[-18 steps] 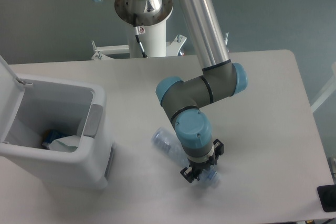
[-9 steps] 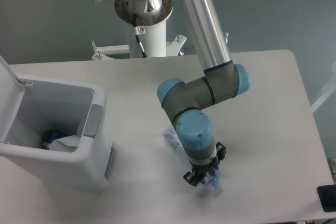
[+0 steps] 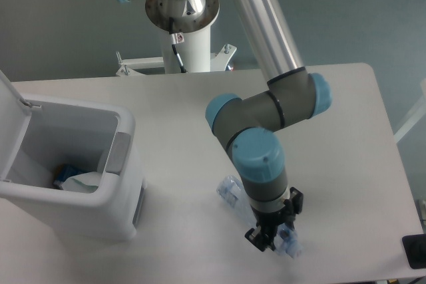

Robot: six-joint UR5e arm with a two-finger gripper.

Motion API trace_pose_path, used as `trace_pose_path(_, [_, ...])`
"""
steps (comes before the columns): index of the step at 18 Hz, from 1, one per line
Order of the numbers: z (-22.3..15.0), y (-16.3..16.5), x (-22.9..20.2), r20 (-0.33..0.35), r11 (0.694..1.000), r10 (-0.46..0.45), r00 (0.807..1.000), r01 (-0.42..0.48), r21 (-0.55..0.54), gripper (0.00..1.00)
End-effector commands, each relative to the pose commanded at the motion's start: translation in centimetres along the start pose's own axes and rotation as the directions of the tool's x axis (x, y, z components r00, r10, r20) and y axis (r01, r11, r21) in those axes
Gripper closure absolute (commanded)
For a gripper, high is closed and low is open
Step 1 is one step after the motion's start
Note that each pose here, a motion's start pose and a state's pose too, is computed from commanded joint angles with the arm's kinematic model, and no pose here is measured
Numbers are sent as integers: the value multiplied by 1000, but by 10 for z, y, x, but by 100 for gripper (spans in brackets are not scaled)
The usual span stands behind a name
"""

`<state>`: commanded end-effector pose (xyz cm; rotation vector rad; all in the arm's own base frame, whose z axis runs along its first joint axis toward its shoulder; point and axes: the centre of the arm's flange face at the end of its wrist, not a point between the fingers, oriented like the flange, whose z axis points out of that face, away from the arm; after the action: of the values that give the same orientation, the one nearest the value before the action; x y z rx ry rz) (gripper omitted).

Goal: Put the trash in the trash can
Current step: 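Reposition the gripper over the bottle's middle and close on it, then lift the bottle, carry it over the bin and lower it in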

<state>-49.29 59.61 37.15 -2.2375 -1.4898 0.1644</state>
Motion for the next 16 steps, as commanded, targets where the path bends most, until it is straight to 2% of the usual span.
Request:
trace_pose_path(4, [-70, -14, 19, -153, 998, 18, 988, -9, 61, 42])
trace_pose_path(8, [-134, -11, 37, -276, 994, 48, 960, -19, 107, 42])
trace_pose_path(12, [-196, 6, 67, -395, 989, 101, 913, -49, 139, 42])
trace_pose_path(16, [-252, 16, 81, -521, 986, 119, 845, -40, 160, 42])
